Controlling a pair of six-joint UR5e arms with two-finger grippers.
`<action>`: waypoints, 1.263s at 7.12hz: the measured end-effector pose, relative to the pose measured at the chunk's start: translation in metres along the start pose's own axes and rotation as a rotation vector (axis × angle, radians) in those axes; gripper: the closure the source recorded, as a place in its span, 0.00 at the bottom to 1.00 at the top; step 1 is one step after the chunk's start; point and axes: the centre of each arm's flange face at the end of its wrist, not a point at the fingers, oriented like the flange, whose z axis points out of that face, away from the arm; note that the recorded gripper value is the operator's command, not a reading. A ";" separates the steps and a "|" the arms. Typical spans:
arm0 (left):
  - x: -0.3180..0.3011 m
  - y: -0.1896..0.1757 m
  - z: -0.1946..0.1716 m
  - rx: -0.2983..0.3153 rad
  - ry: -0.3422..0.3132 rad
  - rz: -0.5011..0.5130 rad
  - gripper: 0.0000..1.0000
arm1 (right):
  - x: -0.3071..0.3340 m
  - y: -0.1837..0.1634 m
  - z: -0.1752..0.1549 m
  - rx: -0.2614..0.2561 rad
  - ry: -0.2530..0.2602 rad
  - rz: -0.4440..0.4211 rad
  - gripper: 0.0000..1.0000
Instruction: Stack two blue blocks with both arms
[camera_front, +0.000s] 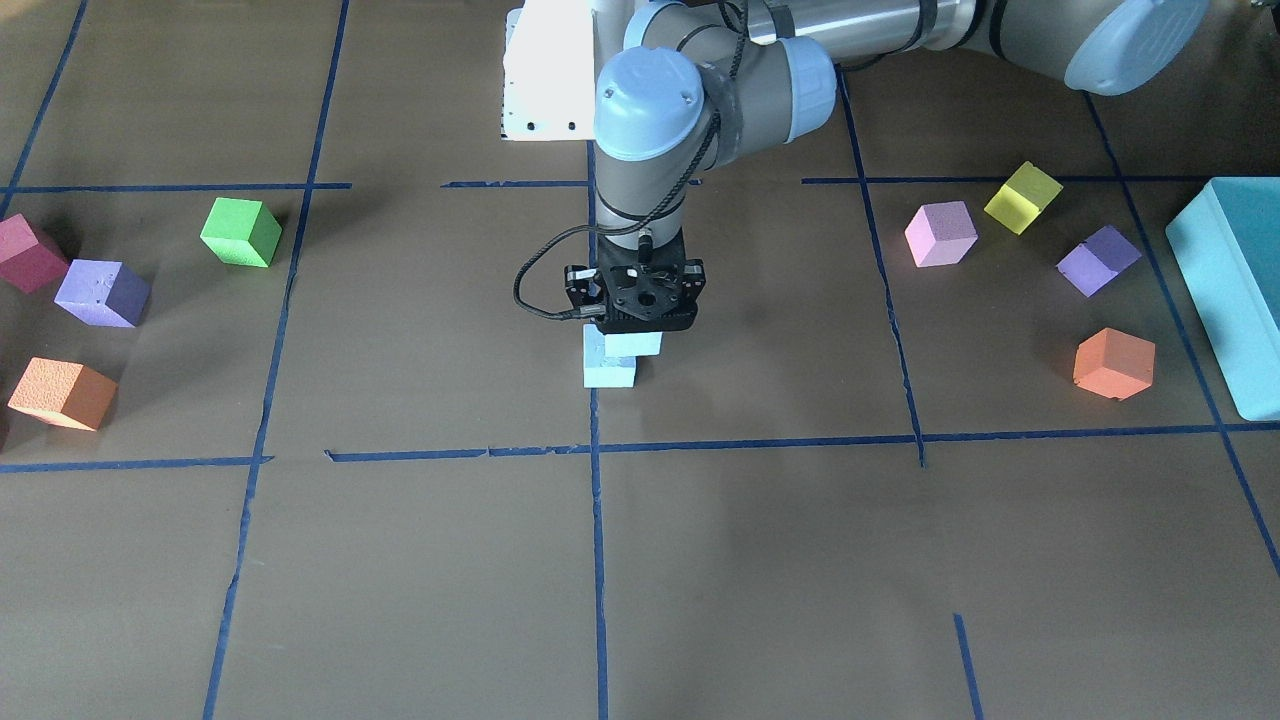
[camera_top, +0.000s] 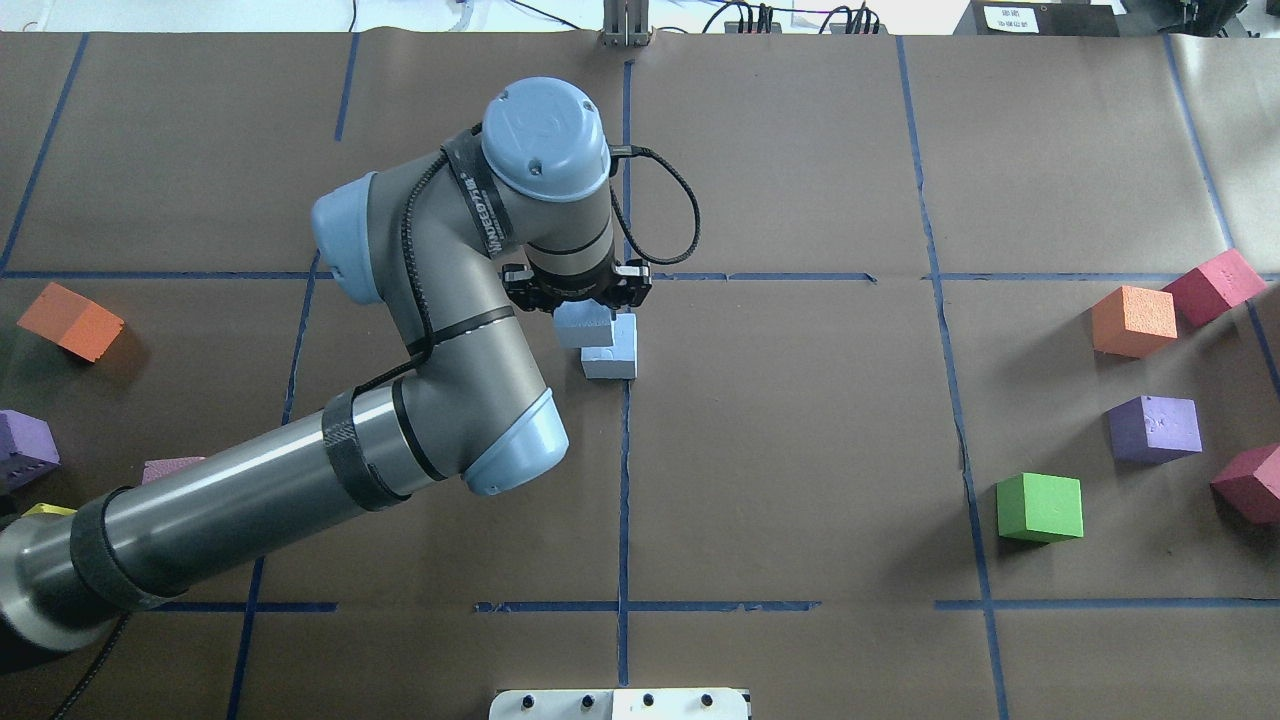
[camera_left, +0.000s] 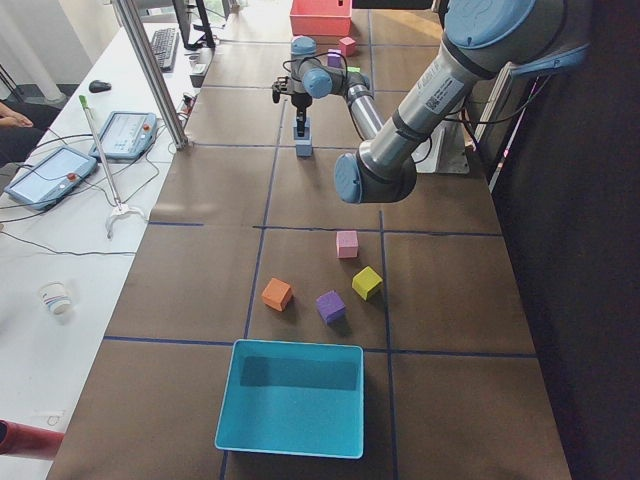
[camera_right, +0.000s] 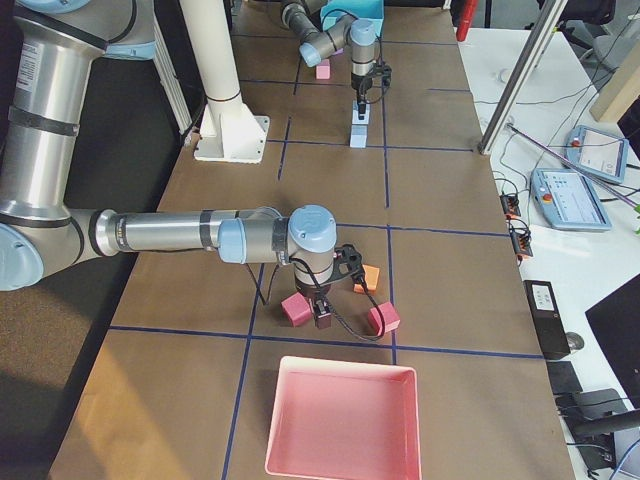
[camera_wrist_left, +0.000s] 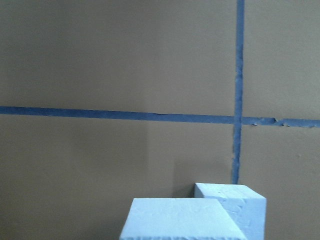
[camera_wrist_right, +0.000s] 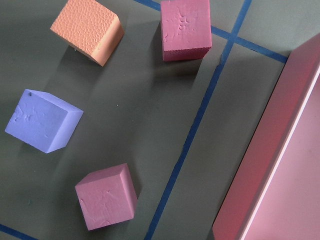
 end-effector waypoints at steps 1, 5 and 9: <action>0.009 0.004 0.008 0.007 -0.003 0.011 0.66 | 0.000 0.000 0.000 0.000 0.000 0.001 0.00; 0.011 0.003 0.026 0.014 -0.001 0.048 0.17 | 0.001 0.001 0.001 -0.002 -0.001 0.003 0.00; 0.006 -0.005 0.022 0.020 -0.004 0.057 0.00 | 0.002 0.000 0.002 -0.003 -0.002 0.003 0.00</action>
